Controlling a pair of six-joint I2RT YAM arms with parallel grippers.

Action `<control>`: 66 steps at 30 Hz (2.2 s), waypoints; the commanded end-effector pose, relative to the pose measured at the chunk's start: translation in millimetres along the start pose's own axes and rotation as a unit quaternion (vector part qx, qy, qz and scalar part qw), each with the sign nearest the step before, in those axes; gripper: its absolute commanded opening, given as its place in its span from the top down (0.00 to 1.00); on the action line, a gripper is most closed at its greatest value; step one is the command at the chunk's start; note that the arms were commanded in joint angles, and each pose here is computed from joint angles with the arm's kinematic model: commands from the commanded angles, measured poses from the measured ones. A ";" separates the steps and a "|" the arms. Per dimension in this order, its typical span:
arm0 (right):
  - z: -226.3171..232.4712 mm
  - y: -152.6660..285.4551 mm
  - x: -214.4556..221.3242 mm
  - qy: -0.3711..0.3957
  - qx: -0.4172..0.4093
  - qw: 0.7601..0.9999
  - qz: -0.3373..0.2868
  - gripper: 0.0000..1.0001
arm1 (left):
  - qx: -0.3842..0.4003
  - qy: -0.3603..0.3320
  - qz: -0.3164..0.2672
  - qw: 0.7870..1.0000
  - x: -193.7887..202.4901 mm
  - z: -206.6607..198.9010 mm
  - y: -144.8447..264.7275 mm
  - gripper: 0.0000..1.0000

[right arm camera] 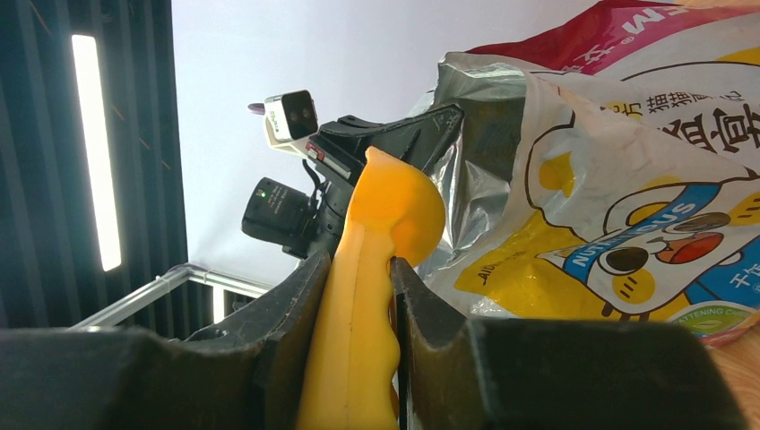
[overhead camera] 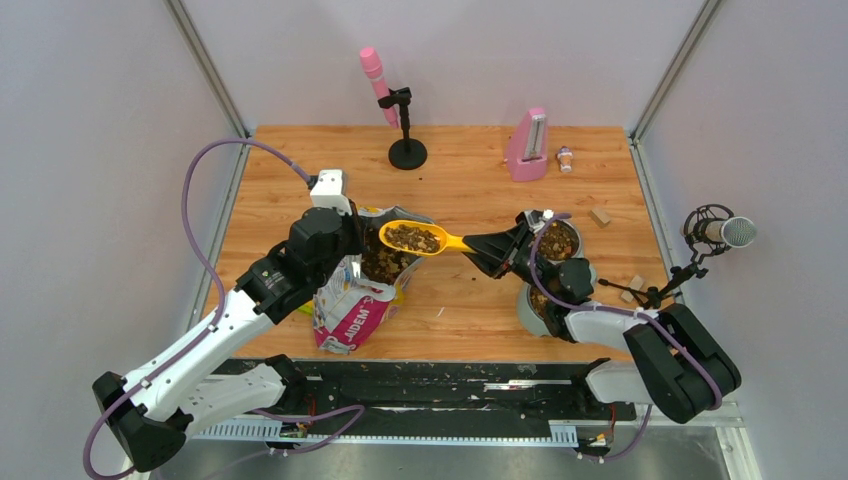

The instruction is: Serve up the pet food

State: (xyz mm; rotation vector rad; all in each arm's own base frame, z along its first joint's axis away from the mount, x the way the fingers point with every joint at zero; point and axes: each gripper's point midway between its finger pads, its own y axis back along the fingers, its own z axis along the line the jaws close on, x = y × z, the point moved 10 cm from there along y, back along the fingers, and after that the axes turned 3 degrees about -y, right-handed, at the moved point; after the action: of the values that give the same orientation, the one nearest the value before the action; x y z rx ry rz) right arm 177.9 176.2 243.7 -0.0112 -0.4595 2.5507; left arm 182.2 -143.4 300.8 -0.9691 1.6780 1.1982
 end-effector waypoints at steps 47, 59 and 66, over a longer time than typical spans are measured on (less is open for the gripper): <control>94.4 102.5 7.2 0.168 0.062 0.903 -0.390 1.00 | 0.008 0.040 -0.069 0.997 -26.2 0.4 16.4 1.00; 92.0 129.2 10.3 0.168 0.102 0.866 -0.460 1.00 | 0.007 0.035 -0.066 0.997 -24.5 -0.7 12.6 1.00; 96.2 144.4 16.1 0.164 0.154 0.842 -0.489 1.00 | 0.007 0.033 -0.062 0.997 -23.8 -2.7 8.7 1.00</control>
State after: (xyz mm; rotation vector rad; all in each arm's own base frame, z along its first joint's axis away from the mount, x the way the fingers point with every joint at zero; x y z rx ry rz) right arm 93.4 49.1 278.5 -0.0774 0.0695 1.5888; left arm 179.7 -136.8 302.6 -1.0026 1.6478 1.2215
